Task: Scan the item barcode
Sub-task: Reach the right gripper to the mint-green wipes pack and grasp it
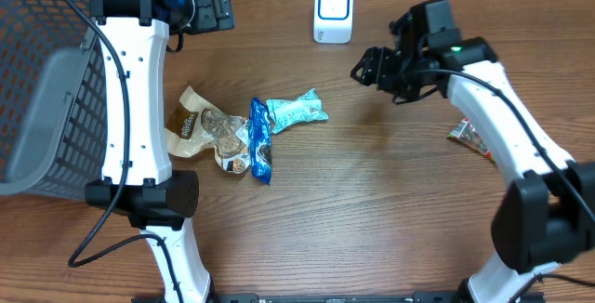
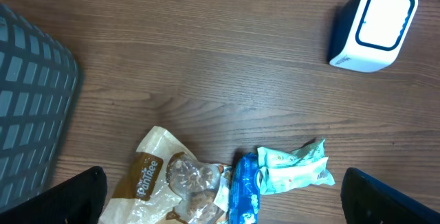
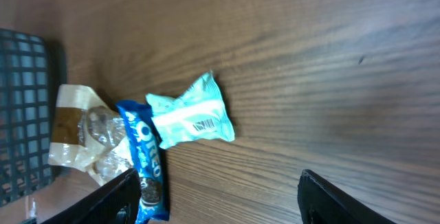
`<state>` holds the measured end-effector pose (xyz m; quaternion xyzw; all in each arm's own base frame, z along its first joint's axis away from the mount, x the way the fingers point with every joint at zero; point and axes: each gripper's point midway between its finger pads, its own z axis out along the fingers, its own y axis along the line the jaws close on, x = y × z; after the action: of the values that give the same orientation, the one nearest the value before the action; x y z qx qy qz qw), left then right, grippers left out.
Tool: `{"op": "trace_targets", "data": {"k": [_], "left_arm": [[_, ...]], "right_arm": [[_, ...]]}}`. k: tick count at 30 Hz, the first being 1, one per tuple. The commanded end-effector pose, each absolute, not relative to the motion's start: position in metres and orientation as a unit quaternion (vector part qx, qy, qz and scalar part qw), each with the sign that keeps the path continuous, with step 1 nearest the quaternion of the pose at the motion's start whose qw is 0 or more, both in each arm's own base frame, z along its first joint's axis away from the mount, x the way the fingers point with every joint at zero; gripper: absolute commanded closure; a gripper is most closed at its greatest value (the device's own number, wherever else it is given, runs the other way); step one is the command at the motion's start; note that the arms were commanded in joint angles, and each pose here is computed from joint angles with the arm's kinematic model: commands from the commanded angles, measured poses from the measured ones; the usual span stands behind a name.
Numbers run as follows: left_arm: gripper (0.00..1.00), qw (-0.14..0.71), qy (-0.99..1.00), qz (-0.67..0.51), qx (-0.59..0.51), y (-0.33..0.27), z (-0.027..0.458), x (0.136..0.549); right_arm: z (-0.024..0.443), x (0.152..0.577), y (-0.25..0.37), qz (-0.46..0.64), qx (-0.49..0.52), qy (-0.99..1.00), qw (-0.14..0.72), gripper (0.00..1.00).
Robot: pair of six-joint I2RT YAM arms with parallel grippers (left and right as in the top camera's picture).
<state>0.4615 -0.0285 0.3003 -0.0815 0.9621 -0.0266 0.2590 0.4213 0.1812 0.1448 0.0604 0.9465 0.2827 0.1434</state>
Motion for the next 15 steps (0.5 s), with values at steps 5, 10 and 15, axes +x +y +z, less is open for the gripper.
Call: {"op": "trace_targets", "data": {"k": [5, 10, 15], "left_arm": [[0.00, 0.265, 0.961, -0.025, -0.081, -0.028, 0.304, 0.462], [0.00, 0.265, 0.961, -0.025, -0.081, -0.028, 0.304, 0.462], [0.00, 0.265, 0.961, -0.025, -0.081, -0.028, 0.304, 0.462]], "right_arm": [[0.109, 0.412, 0.208, 0.312, 0.148, 0.937, 0.046, 0.20], [0.090, 0.403, 0.236, 0.303, 0.181, 0.935, 0.024, 0.20], [0.078, 0.411, 0.248, 0.270, 0.189, 0.942, 0.062, 0.20]]}}
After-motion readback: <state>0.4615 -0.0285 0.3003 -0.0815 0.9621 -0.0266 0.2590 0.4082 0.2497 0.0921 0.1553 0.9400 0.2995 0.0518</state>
